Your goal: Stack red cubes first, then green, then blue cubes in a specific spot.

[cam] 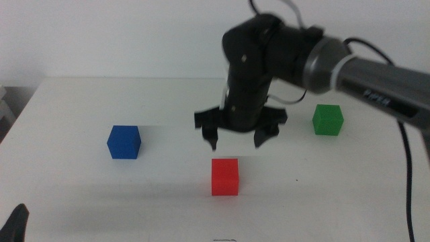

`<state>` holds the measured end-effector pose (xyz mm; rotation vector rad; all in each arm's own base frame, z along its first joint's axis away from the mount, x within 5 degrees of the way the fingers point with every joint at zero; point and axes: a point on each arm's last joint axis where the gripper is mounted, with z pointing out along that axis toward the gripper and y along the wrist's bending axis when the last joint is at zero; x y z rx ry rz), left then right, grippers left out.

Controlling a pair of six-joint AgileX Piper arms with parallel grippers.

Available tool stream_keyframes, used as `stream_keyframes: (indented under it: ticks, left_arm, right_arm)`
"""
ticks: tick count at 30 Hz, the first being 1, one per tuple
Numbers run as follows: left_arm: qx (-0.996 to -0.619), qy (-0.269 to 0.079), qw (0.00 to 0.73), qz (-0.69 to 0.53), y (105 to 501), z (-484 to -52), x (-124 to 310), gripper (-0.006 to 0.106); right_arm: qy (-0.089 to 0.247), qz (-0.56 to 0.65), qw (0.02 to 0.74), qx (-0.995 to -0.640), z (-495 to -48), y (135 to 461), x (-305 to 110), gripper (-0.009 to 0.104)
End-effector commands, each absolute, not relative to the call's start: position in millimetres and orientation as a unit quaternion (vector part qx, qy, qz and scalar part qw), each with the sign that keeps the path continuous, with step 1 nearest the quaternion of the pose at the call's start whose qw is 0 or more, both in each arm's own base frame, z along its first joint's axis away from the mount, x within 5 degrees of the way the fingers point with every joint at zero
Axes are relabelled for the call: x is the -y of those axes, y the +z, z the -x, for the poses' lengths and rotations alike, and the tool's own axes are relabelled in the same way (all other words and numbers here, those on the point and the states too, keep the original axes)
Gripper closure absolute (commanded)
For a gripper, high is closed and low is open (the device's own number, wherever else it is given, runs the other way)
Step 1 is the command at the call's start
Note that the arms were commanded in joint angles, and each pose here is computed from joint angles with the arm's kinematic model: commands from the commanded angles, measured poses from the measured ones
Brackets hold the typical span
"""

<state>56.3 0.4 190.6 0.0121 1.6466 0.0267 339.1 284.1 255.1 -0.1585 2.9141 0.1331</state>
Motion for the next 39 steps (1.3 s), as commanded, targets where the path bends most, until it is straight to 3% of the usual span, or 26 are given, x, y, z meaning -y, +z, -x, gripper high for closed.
stream_keyframes:
  ticks: [1, 10, 13, 19, 39]
  left_arm:
    - [-0.698, 0.01, 0.716, -0.002, 200, -55, -1, 0.008]
    - [-0.698, 0.01, 0.716, -0.002, 200, -55, -1, 0.008]
    - [-0.698, 0.01, 0.716, -0.002, 200, -55, -1, 0.008]
    - [-0.698, 0.01, 0.716, -0.002, 200, -55, -1, 0.008]
    - [-0.698, 0.01, 0.716, -0.002, 200, -55, -1, 0.008]
  right_arm:
    - [0.05, 0.068, 0.156, -0.984, -338, 311, -261, 0.001]
    - [0.037, 0.056, 0.21, -0.975, -385, 342, -187, 0.001]
    - [0.016, 0.03, 0.223, -0.974, -402, 343, -152, 0.001]
    - [0.007, -0.017, 0.255, -0.967, -432, 336, -95, 0.001]
    - [-0.015, -0.01, 0.189, -0.982, -479, 233, -84, 0.001]
